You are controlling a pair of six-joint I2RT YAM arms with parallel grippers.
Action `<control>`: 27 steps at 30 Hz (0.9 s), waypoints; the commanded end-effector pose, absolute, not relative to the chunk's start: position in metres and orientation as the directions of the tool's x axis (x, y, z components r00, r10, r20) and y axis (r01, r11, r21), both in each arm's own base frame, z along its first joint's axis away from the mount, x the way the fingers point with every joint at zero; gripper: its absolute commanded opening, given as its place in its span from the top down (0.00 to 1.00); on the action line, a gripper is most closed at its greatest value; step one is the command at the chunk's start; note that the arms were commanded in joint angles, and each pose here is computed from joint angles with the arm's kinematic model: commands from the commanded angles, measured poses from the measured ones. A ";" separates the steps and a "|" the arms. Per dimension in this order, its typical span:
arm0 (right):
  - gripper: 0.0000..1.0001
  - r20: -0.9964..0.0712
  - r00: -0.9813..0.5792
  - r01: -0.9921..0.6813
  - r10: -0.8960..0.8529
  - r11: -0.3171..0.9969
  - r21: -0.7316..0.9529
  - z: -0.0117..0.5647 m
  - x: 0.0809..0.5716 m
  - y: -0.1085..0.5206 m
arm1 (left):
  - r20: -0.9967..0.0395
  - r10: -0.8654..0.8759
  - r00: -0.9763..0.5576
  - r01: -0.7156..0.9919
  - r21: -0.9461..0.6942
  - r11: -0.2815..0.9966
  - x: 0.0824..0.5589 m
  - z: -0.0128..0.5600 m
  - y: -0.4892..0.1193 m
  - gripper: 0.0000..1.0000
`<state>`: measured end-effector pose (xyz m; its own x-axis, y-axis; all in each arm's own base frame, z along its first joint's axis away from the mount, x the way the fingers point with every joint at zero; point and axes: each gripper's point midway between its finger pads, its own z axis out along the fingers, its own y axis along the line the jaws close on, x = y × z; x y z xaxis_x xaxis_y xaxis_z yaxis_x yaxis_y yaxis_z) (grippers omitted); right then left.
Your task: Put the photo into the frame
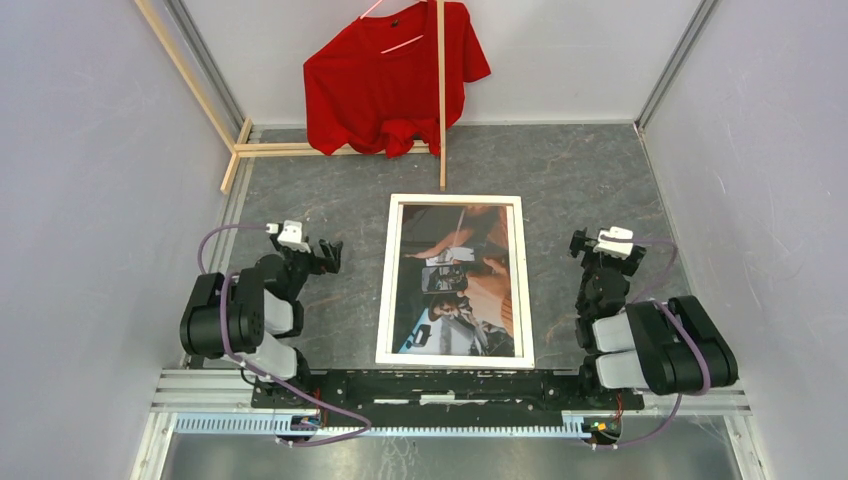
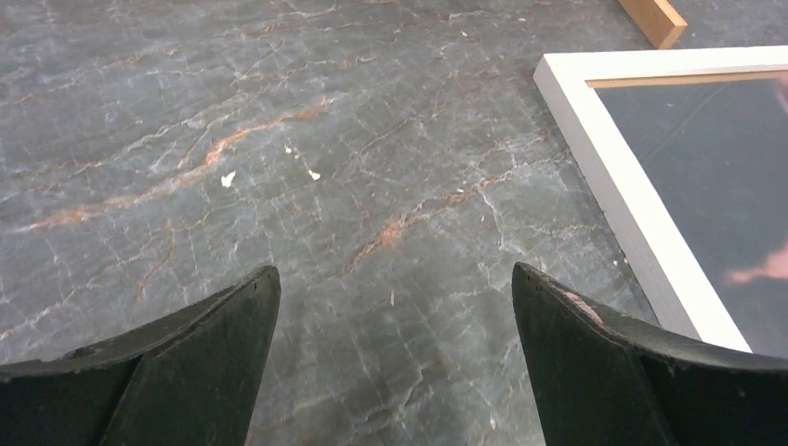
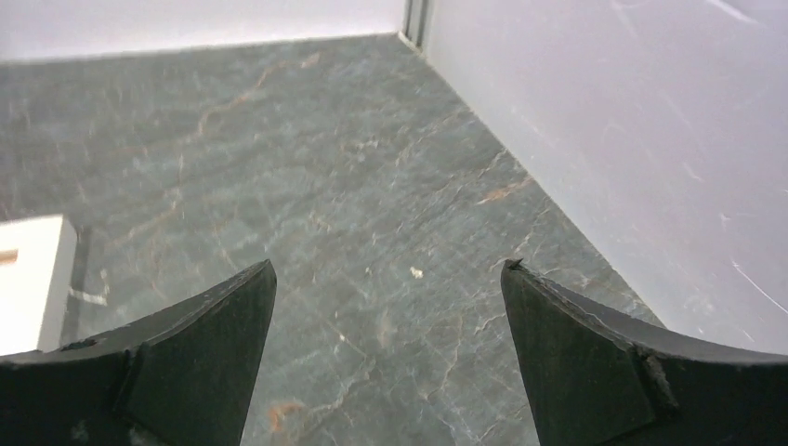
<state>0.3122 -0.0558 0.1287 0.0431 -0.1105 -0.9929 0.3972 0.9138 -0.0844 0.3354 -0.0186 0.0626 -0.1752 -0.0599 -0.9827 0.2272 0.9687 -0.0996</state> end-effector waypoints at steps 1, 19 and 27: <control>0.02 -0.983 -0.061 0.312 -0.172 0.932 -0.183 0.090 0.278 -0.049 | -0.995 -0.041 -0.087 0.201 -0.058 0.978 0.369 0.091 -0.015 0.00; 0.02 -0.974 -0.118 0.306 -0.192 0.926 -0.220 0.082 0.289 -0.048 | -0.997 -0.010 -0.078 0.169 -0.024 0.985 0.372 0.093 -0.019 0.00; 0.02 -0.974 -0.119 0.308 -0.192 0.926 -0.220 0.082 0.289 -0.049 | -0.997 -0.010 -0.078 0.163 -0.023 0.986 0.372 0.093 -0.018 0.00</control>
